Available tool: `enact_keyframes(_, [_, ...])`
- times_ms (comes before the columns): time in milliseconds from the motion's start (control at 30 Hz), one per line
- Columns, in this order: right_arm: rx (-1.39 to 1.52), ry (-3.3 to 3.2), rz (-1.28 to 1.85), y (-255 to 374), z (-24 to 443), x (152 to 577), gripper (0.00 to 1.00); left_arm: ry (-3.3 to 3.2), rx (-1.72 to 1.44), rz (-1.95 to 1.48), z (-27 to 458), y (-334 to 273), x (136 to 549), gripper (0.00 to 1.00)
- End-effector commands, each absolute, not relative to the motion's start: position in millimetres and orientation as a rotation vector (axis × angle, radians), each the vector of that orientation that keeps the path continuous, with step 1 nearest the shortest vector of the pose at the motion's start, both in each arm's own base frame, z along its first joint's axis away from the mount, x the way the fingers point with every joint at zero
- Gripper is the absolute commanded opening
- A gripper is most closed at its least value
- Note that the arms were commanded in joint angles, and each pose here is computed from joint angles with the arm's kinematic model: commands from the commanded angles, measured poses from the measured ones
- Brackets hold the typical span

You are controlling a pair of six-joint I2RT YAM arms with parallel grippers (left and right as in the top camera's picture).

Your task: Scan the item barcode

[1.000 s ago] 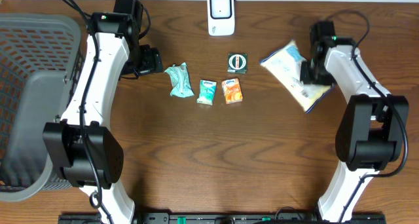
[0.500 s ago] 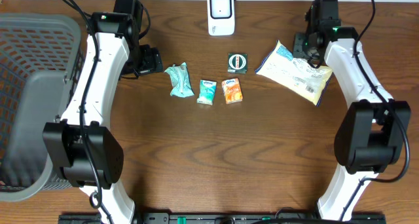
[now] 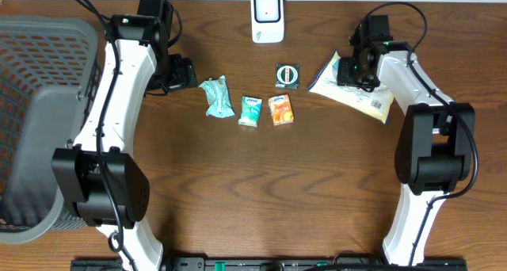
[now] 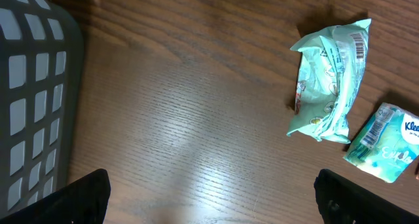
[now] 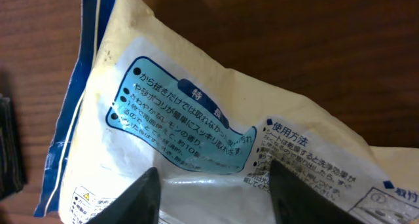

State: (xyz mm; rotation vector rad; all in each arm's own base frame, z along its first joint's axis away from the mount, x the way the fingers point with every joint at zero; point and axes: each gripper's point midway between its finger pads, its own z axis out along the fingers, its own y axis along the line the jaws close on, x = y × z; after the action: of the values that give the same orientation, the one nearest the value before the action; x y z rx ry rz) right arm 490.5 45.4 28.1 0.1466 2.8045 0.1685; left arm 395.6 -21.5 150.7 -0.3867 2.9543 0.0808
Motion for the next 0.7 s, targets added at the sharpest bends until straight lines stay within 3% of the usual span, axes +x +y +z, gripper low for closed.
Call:
enact_keyframes(0, [0.153, 2.726, 0.130, 41, 67, 497, 0.56, 2.965, -0.368, 0.106, 149, -18, 393, 0.98])
enact_keyframes(100, [0.194, 2.609, -0.005, 10, 109, 509, 0.66, 2.965, -0.368, 0.105, 149, -18, 393, 0.98])
enact_keyframes(233, [0.018, 2.558, -0.142, -16, 124, 516, 0.68, 2.965, -0.368, 0.105, 149, -18, 393, 0.98])
enact_keyframes(367, [0.023, 2.612, -0.182, -42, 103, 511, 0.70, 2.965, -0.368, 0.105, 149, -18, 393, 0.98])
enact_keyframes(667, [0.105, 2.750, 0.115, -32, 43, 497, 0.62, 2.965, -0.368, 0.106, 149, -18, 393, 0.98])
